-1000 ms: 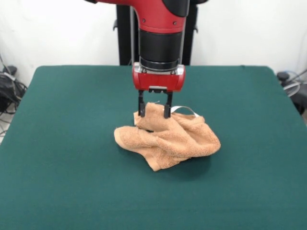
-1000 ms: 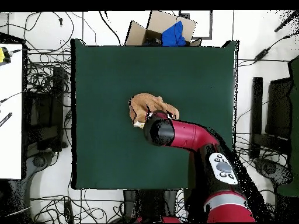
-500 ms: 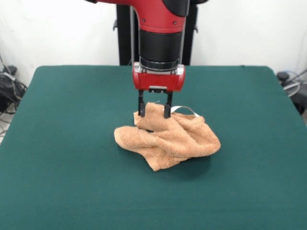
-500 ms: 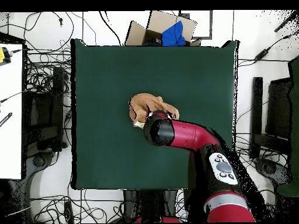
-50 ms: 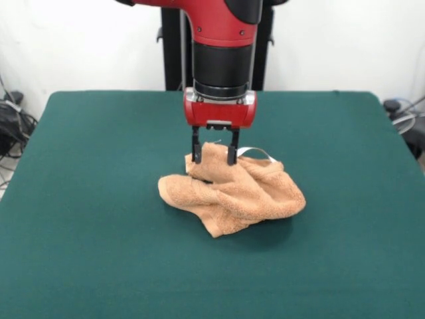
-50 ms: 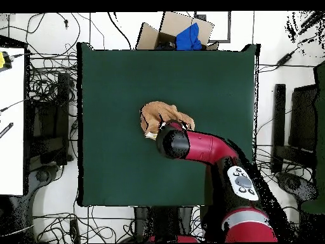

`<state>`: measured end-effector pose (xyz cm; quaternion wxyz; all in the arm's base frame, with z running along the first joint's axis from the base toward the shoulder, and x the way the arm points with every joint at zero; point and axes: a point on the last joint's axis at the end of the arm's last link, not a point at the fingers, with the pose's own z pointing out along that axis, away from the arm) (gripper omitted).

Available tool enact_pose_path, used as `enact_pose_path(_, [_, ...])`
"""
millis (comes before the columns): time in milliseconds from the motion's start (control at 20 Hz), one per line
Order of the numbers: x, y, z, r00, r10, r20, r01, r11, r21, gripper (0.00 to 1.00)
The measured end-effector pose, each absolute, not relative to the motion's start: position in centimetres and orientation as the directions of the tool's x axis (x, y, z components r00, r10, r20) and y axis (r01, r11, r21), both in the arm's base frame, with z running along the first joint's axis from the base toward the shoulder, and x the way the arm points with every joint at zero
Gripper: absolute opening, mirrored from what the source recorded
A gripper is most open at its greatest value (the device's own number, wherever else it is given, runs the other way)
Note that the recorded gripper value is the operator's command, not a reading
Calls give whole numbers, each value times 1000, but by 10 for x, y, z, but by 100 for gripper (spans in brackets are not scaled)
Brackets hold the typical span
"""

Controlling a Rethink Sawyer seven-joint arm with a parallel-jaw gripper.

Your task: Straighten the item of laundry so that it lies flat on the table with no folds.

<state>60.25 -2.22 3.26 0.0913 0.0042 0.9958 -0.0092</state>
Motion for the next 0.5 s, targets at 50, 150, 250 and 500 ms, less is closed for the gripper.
enact_pose_path(50, [603,-22,33,-983,7,-186,10,1000,-18,100])
enact_pose_path(150, [604,-22,33,-982,6,-189,10,1000,-19,100])
enact_pose_path(250, [604,-22,33,-982,6,-191,10,1000,-19,100])
enact_pose_path(500, [604,-22,33,-981,6,-191,10,1000,-19,100])
